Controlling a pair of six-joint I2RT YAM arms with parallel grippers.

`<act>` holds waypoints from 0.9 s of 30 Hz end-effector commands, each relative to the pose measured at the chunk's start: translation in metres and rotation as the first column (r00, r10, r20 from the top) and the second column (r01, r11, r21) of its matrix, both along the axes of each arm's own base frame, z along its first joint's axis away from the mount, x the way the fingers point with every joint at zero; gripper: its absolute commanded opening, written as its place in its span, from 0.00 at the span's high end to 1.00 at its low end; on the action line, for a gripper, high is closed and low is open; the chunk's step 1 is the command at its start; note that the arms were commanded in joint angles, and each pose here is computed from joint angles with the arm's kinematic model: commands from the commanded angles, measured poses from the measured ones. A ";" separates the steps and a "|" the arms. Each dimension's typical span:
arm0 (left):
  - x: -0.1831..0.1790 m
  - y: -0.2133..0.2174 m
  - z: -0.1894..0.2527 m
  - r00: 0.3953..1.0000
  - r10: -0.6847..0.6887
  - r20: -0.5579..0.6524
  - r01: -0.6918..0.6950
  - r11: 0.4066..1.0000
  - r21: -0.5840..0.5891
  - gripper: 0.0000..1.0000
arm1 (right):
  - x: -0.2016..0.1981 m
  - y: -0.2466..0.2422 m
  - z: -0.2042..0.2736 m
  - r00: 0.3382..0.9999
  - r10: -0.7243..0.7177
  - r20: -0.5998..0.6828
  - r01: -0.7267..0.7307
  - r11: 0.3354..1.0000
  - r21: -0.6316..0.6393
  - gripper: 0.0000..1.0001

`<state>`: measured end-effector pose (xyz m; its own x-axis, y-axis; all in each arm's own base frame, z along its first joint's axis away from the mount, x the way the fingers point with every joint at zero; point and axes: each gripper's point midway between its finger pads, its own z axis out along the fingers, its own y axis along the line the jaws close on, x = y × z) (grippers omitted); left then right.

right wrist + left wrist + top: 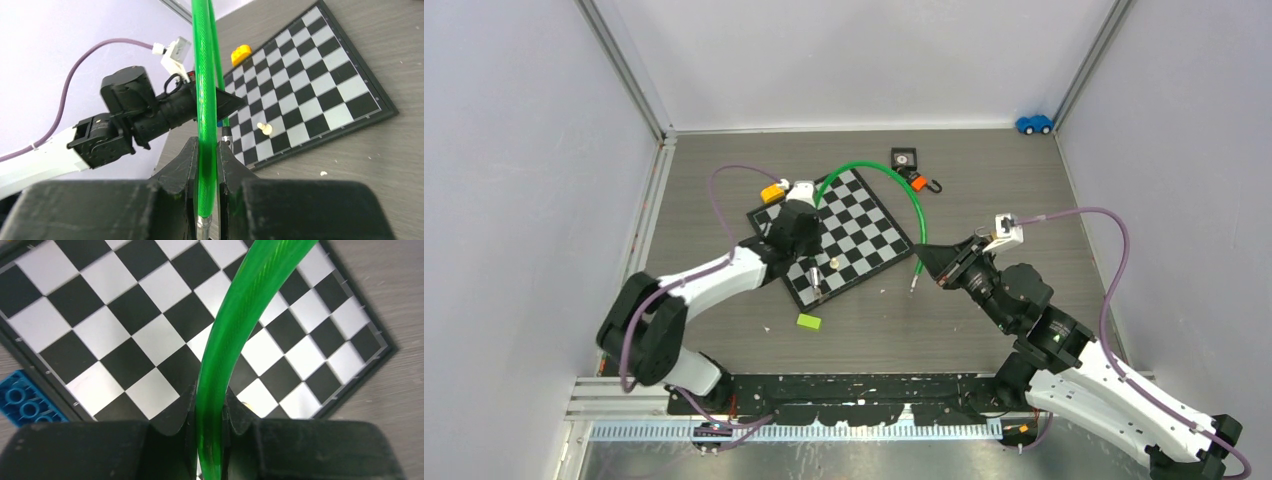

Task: Lock with the key
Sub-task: Lock the lock.

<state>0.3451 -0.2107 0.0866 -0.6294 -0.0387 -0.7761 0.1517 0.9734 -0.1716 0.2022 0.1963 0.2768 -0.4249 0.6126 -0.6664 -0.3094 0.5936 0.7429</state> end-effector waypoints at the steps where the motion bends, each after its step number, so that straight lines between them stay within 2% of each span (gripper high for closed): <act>1: -0.003 0.003 0.081 0.991 0.081 0.105 -0.063 0.984 -0.168 1.00 | 0.006 0.003 0.043 0.991 -0.021 0.135 0.004 0.992 0.125 1.00; 6: -0.021 0.002 0.136 0.978 0.154 0.143 -0.086 0.915 -0.395 1.00 | 0.019 0.002 0.050 0.985 -0.089 0.145 0.060 0.980 0.190 1.00; 10: -0.033 0.007 0.159 0.952 0.268 0.150 -0.155 0.841 -0.518 1.00 | 0.031 0.005 0.047 0.983 -0.146 0.115 0.116 0.964 0.239 1.00; 13: -0.042 0.007 0.169 0.928 0.338 0.157 -0.210 0.821 -0.530 1.00 | 0.038 0.015 0.044 0.980 -0.170 0.107 0.140 0.959 0.247 0.99; 18: -0.060 -0.005 0.175 0.909 0.382 0.169 -0.259 0.833 -0.490 1.00 | 0.039 0.037 0.050 0.968 -0.192 0.161 0.152 0.961 0.231 1.00; 27: -0.076 -0.004 0.177 0.899 0.425 0.100 -0.291 0.755 -0.588 1.00 | 0.015 0.081 0.041 0.950 -0.148 0.276 0.130 0.988 0.084 1.00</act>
